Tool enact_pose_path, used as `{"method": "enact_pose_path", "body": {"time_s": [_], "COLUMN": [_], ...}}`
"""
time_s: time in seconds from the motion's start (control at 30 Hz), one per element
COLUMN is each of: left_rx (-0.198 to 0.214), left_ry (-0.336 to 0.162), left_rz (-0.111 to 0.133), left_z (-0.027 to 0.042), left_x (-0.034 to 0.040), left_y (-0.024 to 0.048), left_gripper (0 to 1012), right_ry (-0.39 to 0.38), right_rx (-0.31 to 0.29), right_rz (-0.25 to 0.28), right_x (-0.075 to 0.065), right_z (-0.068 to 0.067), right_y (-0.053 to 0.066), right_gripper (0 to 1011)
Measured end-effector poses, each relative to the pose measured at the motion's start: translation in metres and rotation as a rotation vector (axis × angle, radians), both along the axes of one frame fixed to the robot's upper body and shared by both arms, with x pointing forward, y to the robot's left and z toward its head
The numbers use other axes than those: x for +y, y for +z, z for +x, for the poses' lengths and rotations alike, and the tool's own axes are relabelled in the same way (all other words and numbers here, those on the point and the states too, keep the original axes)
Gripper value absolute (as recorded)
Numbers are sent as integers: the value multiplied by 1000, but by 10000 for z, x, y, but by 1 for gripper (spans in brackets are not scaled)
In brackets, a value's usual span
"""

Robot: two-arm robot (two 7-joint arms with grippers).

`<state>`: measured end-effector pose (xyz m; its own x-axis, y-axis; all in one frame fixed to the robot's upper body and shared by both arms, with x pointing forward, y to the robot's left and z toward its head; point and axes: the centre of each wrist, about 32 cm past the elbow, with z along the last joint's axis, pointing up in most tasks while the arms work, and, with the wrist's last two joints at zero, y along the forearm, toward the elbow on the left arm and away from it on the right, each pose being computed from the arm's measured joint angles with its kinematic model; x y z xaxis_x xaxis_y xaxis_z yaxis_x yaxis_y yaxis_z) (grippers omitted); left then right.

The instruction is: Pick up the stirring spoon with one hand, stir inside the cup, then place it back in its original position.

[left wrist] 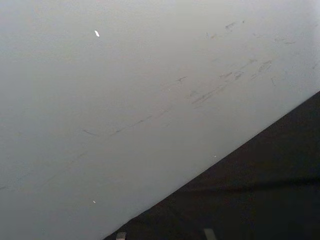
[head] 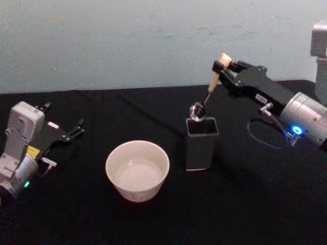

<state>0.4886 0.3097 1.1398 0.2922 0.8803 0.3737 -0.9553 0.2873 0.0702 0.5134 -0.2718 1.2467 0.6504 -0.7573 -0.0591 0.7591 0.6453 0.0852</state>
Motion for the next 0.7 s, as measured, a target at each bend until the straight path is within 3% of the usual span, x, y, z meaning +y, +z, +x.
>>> {"method": "enact_pose_path", "body": {"time_s": [0.3, 0.7], "left_rx": [0, 0], "left_ry": [0, 0], "left_rz": [0, 0], "left_z": [0, 0], "left_x": [0, 0], "left_y": [0, 0], "left_gripper": [1001, 1001], "right_ry": [24, 135], "right_rx": [-31, 3], "right_rz": [53, 62], "right_x": [89, 377], "right_z": [35, 113], "right_y": [111, 40], "right_gripper": [214, 214]}}
